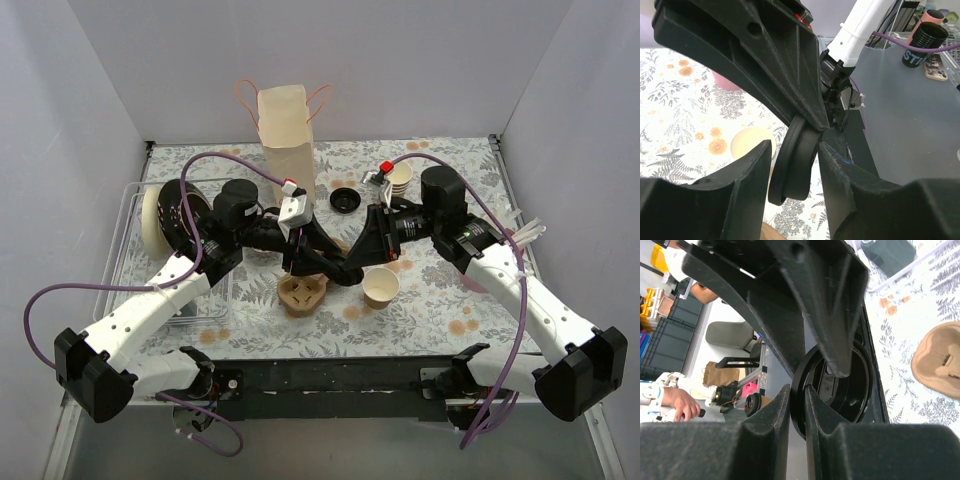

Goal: Pack the takeout coffee

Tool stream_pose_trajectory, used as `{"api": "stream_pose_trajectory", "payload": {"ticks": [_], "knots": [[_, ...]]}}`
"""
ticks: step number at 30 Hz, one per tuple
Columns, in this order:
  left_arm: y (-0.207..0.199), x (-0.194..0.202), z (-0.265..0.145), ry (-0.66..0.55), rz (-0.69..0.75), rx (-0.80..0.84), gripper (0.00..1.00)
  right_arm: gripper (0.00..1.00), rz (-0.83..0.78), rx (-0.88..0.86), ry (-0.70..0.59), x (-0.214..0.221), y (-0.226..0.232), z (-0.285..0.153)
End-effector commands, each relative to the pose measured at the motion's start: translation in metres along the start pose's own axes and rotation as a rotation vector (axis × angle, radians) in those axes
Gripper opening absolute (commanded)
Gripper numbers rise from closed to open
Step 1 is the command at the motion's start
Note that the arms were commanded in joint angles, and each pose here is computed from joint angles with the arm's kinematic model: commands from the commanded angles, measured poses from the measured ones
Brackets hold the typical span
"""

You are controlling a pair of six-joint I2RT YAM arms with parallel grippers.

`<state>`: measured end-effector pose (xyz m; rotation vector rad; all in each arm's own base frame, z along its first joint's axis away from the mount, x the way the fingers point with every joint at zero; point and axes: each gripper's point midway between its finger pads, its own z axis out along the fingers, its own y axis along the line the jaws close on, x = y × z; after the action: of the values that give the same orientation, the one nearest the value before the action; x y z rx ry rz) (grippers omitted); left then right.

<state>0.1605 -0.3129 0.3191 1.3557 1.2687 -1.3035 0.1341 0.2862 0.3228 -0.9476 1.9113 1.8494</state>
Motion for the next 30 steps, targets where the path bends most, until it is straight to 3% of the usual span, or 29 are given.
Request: {"api": "stream_pose_trajectory", "payload": {"ticks": [1, 3, 7, 18, 22, 26, 30], "knots": [[-0.018, -0.003, 0.000, -0.018, -0.013, 0.082, 0.51, 0.20, -0.058, -0.041, -0.024, -0.004, 0.017, -0.004], [-0.024, -0.001, -0.001, -0.018, -0.006, 0.113, 0.64, 0.19, -0.063, -0.051, -0.020, -0.002, 0.018, -0.004], [-0.025, 0.003, 0.000, -0.012, 0.013, 0.120, 0.66, 0.17, -0.035, -0.085, 0.018, 0.005, 0.021, -0.005], [-0.014, 0.001, 0.007, -0.011, -0.018, 0.117, 0.45, 0.17, -0.025, -0.080, 0.030, 0.004, 0.018, -0.004], [-0.013, 0.002, 0.007, -0.009, -0.052, 0.103, 0.32, 0.27, -0.024, -0.075, 0.036, 0.003, 0.016, -0.004], [-0.006, 0.001, 0.009, -0.012, -0.111, 0.059, 0.31, 0.41, -0.030, -0.025, 0.015, -0.004, 0.017, -0.005], [0.004, 0.002, 0.009, -0.013, -0.224, -0.026, 0.30, 0.55, -0.043, 0.103, -0.086, -0.029, 0.009, -0.017]]}}
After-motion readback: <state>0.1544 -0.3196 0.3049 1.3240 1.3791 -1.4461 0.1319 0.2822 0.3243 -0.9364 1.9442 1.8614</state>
